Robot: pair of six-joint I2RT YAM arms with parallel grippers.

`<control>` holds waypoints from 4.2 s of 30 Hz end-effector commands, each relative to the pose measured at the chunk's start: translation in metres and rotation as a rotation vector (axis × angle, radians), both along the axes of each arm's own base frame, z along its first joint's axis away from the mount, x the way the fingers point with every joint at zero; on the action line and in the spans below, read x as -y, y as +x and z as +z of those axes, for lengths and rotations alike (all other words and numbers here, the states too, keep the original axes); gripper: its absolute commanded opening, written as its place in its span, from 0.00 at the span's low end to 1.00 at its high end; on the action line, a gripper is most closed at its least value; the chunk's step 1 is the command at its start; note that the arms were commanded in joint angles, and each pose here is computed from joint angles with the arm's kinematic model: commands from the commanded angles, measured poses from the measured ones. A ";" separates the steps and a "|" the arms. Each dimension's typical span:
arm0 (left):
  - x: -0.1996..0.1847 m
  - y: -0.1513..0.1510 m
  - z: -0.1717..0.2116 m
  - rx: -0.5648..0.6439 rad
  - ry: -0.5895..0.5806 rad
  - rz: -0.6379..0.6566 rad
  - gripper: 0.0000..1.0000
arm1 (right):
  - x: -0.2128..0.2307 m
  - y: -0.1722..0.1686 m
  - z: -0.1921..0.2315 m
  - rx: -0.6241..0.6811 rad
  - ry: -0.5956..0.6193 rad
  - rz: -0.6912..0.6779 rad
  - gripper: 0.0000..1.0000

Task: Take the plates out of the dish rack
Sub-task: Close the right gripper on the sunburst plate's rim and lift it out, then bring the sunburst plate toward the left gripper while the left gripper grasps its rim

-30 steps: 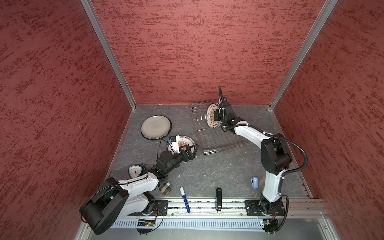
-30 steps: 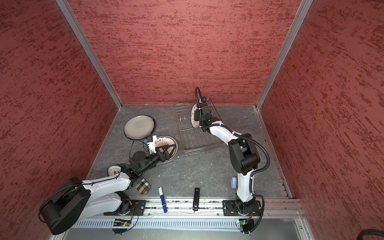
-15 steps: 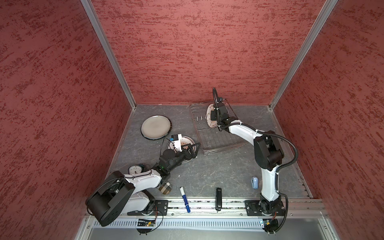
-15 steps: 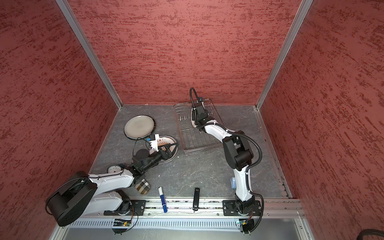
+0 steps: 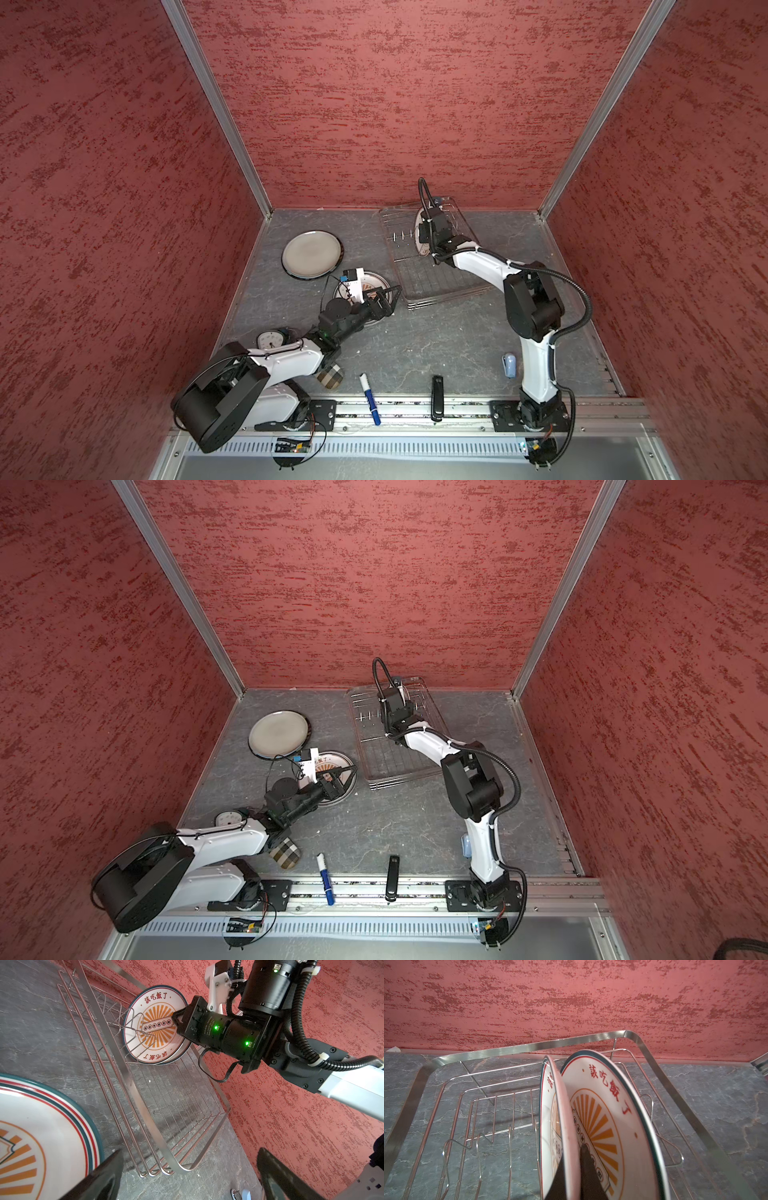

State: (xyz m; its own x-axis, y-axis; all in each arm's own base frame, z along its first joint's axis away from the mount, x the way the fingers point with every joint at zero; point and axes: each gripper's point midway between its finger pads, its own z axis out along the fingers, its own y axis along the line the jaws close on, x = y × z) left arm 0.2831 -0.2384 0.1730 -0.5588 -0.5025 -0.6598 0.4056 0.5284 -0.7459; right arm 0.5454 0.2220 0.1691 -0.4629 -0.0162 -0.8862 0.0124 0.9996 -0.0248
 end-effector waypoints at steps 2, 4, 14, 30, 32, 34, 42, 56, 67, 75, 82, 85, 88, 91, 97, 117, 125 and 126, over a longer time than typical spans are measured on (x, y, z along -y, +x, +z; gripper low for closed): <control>-0.001 0.000 0.011 0.028 -0.018 0.009 0.99 | 0.000 -0.005 0.056 0.123 0.017 -0.027 0.04; -0.003 -0.001 0.011 0.029 -0.020 0.016 0.99 | 0.001 -0.008 0.063 0.136 0.012 -0.030 0.04; -0.015 -0.009 0.022 0.068 -0.031 0.041 1.00 | 0.018 -0.036 0.097 0.230 0.048 -0.045 0.02; -0.023 -0.018 0.028 0.092 -0.046 0.051 0.99 | 0.011 -0.111 0.124 0.280 0.299 0.193 0.02; -0.022 -0.017 0.028 0.091 -0.045 0.047 1.00 | 0.007 -0.122 0.123 0.279 0.341 0.236 0.02; -0.021 -0.018 0.029 0.090 -0.048 0.036 1.00 | 0.007 -0.135 0.129 0.293 0.381 0.273 0.02; -0.012 -0.023 0.033 0.101 -0.090 -0.023 0.99 | -0.003 -0.180 0.143 0.323 0.514 0.458 0.01; -0.009 -0.030 0.040 0.139 -0.102 -0.032 0.99 | -0.020 -0.254 0.156 0.337 0.731 0.783 0.00; -0.003 -0.042 0.048 0.195 -0.096 -0.057 0.75 | -0.024 -0.290 0.140 0.313 0.814 0.917 0.00; 0.002 -0.050 0.052 0.200 -0.098 -0.101 0.37 | -0.029 -0.295 0.138 0.284 0.837 0.963 0.00; 0.005 -0.062 0.061 0.224 -0.131 -0.159 0.37 | -0.034 -0.292 0.126 0.253 0.833 0.980 0.00; 0.007 -0.066 0.065 0.237 -0.143 -0.183 0.37 | -0.036 -0.292 0.124 0.240 0.845 0.991 0.00; 0.010 -0.069 0.067 0.247 -0.146 -0.206 0.30 | -0.037 -0.292 0.122 0.234 0.850 0.997 0.00; 0.010 -0.071 0.069 0.253 -0.153 -0.216 0.20 | -0.038 -0.292 0.119 0.224 0.853 0.996 0.00; 0.012 -0.071 0.071 0.245 -0.156 -0.227 0.15 | -0.038 -0.285 0.114 0.210 0.843 0.971 0.00; 0.003 -0.061 0.063 0.177 -0.153 -0.140 0.01 | -0.040 -0.275 0.095 0.164 0.813 0.927 0.27; -0.005 -0.057 0.058 0.146 -0.151 -0.094 0.00 | -0.035 -0.272 0.090 0.156 0.815 0.880 0.92; -0.007 -0.057 0.057 0.140 -0.152 -0.082 0.00 | -0.033 -0.270 0.088 0.160 0.812 0.861 0.96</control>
State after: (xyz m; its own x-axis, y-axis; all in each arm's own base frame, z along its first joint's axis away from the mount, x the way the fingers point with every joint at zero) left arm 0.2256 -0.2369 0.2227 -0.5317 -0.5214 -0.6674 0.5545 0.3814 -0.7397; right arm 0.2700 0.2621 0.2536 -0.4839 0.2910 -0.8253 -0.7403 0.3667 0.5634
